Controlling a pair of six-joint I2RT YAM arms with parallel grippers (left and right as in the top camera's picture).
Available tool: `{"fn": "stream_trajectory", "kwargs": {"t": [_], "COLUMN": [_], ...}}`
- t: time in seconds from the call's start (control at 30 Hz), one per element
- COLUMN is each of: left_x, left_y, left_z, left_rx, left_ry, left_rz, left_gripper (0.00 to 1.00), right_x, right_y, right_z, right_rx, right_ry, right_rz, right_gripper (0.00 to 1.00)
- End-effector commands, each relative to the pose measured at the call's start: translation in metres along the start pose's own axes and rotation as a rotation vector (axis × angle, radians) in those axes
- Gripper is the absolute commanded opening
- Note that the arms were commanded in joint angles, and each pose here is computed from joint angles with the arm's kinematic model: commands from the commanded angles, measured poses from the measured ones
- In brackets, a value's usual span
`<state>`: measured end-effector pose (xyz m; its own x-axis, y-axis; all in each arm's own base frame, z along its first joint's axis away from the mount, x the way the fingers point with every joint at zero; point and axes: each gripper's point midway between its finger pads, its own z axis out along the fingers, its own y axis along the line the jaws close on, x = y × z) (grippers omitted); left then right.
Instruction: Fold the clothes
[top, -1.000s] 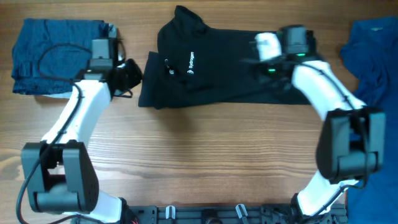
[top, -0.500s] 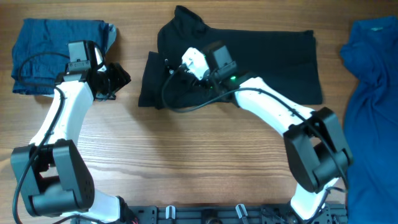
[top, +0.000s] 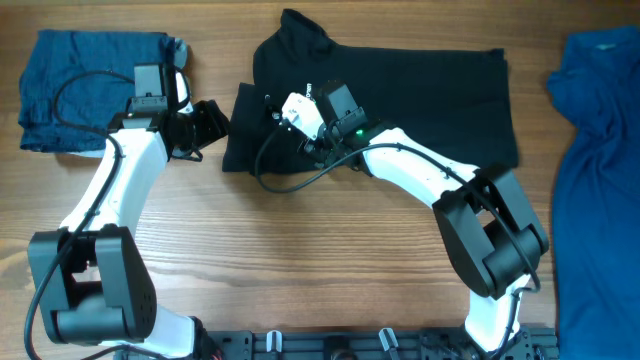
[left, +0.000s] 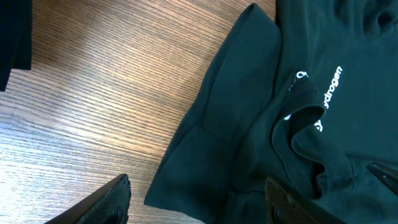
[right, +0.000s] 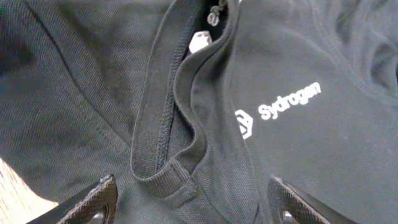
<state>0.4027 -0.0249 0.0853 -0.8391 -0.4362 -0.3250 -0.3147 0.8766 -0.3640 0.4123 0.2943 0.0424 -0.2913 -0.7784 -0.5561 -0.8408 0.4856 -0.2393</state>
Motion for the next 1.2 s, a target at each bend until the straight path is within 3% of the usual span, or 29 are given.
{"fn": "stream_trajectory", "kwargs": {"t": [0.0,0.07,0.33,0.37,0.5,0.57,0.63,0.77,0.87,0.93,1.17], "left_x": [-0.001,-0.001,-0.001,-0.001,-0.003,-0.004,-0.003,-0.004,-0.004,-0.003,-0.003], "left_y": [-0.003,-0.003,-0.002,-0.002,0.0,0.003,0.004,0.004,0.004,0.004,0.004], "left_z": [-0.004,-0.004,-0.004,-0.004,-0.004,-0.004,-0.004,-0.004,-0.004,-0.004,-0.004], "left_rx": [0.008,0.008,0.005,0.005,-0.01,-0.028,-0.031,-0.031,-0.031,-0.031,-0.031], "left_ry": [-0.013,-0.013,-0.016,-0.016,-0.022,-0.029,-0.028,-0.028,-0.028,-0.028,-0.028], "left_rz": [0.028,0.028,0.028,0.028,0.028,0.027,0.027,0.027,0.027,0.027,0.027], "left_gripper": [0.69,0.7,0.7,0.7,0.72,0.72,0.72,0.73,0.74,0.74,0.74], "right_x": [0.009,0.01,0.014,0.012,0.007,0.008,0.007,0.009,0.01,0.009,0.016], "right_y": [0.008,0.008,0.008,0.003,-0.009,-0.01,-0.008,-0.003,-0.002,-0.003,-0.069], "right_z": [0.012,0.015,0.026,0.026,0.026,0.026,0.026,0.026,0.026,0.026,0.017], "right_rx": [-0.027,-0.027,-0.02,0.005,0.067,0.067,0.06,0.03,0.029,0.032,0.26], "right_ry": [0.018,0.021,0.019,0.012,0.001,0.002,0.0,0.003,0.006,0.002,-0.024], "right_rz": [-0.046,-0.047,-0.049,-0.047,-0.048,-0.046,-0.044,0.005,0.037,0.036,0.232], "right_gripper": [0.71,0.58,0.65,0.63,0.39,0.39,0.47,0.45,0.28,0.04,0.04]}}
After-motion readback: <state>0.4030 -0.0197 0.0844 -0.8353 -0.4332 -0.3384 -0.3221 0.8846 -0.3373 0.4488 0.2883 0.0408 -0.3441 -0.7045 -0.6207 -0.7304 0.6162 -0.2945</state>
